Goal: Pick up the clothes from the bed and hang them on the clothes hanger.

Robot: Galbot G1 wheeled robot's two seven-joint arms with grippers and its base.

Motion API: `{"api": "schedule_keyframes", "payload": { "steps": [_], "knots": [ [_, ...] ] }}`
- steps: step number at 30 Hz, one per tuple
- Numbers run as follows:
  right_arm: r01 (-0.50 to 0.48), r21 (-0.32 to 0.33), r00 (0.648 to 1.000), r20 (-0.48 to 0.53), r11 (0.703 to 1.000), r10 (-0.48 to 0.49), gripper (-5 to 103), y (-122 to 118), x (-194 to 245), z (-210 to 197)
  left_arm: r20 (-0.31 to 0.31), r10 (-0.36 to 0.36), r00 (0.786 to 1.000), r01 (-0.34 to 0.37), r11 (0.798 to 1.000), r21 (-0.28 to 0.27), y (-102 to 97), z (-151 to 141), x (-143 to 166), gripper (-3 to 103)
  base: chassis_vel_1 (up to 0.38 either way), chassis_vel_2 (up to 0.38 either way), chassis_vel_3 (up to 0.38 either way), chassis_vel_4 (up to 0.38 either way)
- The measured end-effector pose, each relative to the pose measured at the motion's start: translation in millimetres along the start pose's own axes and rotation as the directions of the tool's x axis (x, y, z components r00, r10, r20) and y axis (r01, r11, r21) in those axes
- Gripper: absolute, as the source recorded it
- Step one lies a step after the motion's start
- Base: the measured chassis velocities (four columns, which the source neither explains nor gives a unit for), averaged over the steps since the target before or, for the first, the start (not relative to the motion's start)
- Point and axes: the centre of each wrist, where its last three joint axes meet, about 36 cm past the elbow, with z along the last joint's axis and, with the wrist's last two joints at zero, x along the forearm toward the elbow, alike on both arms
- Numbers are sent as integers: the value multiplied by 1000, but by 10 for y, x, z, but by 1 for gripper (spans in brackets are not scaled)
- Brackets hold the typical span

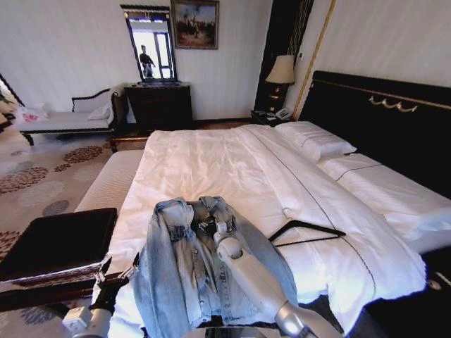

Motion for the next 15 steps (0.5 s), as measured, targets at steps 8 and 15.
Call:
{"api": "schedule_keyframes", "payload": {
  "steps": [8, 15],
  "knots": [
    [-4, -5, 1000, 0, 1000, 4, 36, -17, -20, -12, -1, -5, 1000, 5, 1000, 7, -1, 2, 12, 100, 0, 0, 0, 0],
    [-7, -19, 1000, 9, 1000, 7, 8, -41, 4, -52, 0, -10, 1000, 10, 1000, 13, -1, 3, 25, 100, 0, 0, 0, 0]
  ]
}}
